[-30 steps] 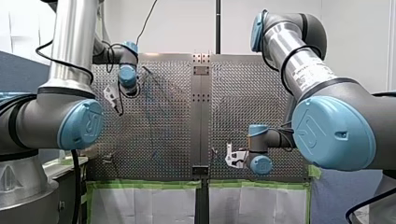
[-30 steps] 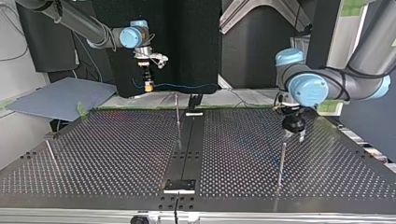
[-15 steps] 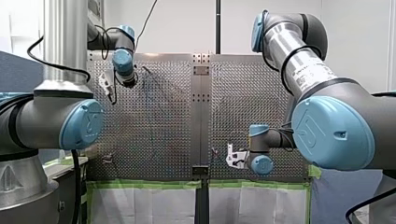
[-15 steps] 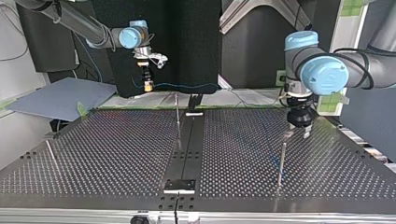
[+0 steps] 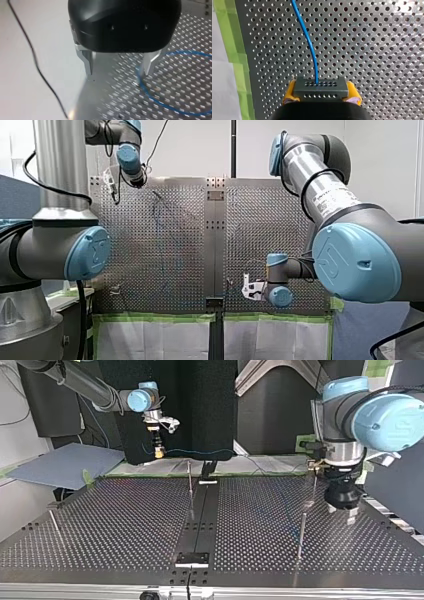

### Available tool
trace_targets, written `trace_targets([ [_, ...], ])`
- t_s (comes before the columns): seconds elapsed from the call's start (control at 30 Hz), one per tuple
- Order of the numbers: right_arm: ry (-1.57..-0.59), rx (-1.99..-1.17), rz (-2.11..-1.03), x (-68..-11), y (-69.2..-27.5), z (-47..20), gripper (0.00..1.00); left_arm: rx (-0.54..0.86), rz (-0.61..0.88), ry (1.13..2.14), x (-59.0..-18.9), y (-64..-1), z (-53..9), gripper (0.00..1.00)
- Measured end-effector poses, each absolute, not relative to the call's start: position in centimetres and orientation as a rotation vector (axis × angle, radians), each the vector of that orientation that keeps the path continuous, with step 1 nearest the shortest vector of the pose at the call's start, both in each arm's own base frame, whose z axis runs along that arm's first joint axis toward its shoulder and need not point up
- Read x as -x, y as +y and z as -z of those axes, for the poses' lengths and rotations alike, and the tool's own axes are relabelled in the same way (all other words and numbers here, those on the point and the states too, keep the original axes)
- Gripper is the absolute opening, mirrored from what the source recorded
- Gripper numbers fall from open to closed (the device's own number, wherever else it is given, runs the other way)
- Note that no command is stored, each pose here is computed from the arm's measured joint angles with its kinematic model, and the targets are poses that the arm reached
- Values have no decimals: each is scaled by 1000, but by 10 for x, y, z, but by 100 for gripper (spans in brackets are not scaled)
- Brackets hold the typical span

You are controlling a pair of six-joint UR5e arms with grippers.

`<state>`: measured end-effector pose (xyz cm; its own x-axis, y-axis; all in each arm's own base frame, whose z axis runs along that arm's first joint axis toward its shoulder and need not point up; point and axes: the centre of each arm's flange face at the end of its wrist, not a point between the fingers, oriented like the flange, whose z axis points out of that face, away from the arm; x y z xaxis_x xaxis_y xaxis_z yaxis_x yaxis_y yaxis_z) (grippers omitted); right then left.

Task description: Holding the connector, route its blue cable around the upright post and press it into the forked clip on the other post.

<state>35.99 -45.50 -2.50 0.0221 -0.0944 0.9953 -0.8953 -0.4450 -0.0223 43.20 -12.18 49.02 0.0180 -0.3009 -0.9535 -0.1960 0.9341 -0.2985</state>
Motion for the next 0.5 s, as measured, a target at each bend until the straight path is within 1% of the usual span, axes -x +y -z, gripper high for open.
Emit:
trace_targets([
  [0.17,-1030,-1627,-1511,-361,-454,25,0,342,87,1536,-418,-125,-523,100],
  [0.5,-1043,-1624,-1524,-362,-455,25,0,246,160,1484,-382,-139,-584,100],
])
